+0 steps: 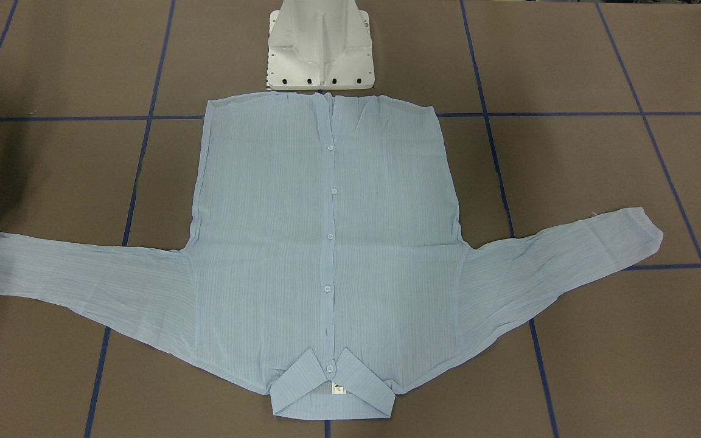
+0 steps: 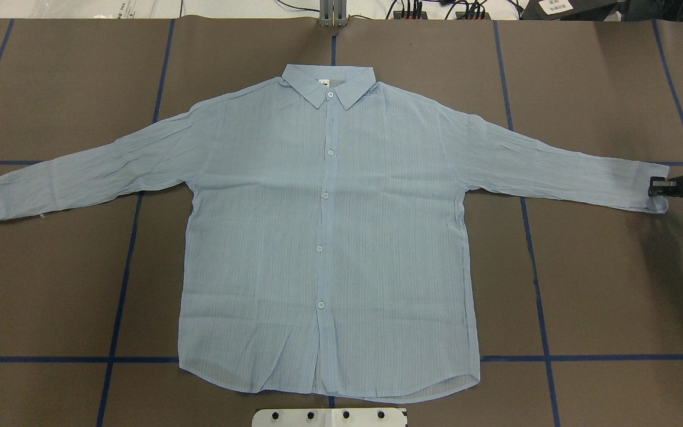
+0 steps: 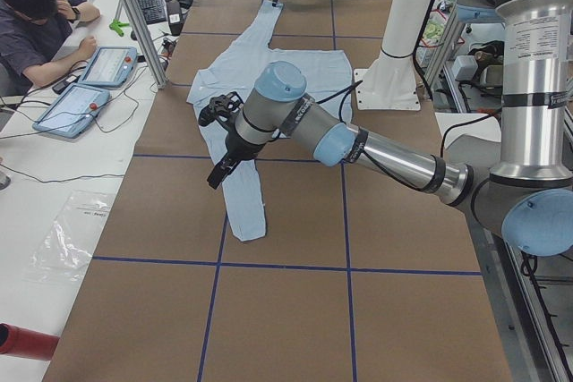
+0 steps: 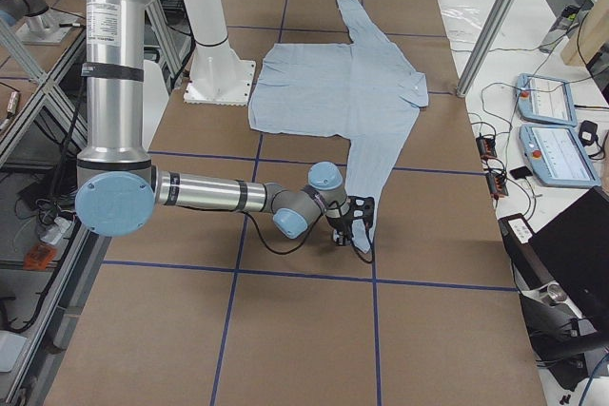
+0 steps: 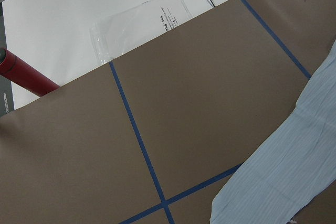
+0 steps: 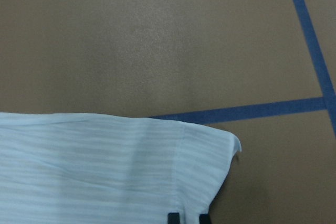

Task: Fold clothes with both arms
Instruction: 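Reach the right gripper to the sleeve cuff nearest it and grasp, then carry the cuff with the right gripper across the shirt toward the collar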

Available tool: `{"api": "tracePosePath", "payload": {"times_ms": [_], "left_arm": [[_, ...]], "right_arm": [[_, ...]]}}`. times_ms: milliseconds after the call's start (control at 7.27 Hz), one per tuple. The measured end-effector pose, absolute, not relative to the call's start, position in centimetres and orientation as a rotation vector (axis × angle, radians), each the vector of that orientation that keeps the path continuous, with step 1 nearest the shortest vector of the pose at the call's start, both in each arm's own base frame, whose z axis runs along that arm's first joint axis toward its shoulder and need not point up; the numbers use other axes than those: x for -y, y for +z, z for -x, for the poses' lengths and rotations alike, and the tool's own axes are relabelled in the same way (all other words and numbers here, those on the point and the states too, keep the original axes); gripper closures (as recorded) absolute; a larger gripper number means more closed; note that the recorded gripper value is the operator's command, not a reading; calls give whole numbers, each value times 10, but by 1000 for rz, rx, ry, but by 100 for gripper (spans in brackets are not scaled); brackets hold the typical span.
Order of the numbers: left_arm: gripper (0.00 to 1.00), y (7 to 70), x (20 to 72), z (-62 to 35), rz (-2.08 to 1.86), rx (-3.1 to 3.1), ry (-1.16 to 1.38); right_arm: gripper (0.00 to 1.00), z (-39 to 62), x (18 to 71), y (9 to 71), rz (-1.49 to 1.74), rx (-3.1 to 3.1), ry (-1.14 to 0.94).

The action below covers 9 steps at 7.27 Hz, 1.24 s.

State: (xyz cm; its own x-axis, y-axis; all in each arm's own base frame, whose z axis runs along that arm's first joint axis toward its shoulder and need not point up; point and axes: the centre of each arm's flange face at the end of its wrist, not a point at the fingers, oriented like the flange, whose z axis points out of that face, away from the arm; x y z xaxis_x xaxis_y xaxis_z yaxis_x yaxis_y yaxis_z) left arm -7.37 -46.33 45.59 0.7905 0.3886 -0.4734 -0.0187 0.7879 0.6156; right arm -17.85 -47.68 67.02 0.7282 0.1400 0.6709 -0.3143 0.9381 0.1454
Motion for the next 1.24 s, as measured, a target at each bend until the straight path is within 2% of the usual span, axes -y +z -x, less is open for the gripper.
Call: {"api": "tracePosePath", "payload": {"times_ms": [413, 963, 1239], "left_arm": [[0, 457, 464, 74, -631, -628, 235], [0, 458, 464, 74, -627, -629, 234], [0, 459, 464, 74, -626, -629, 233]], "right_arm": [[100, 185, 490, 584, -377, 825, 232], [100, 262, 569, 358, -603, 1029, 201], [100, 350, 572, 264, -628, 985, 250]]}}
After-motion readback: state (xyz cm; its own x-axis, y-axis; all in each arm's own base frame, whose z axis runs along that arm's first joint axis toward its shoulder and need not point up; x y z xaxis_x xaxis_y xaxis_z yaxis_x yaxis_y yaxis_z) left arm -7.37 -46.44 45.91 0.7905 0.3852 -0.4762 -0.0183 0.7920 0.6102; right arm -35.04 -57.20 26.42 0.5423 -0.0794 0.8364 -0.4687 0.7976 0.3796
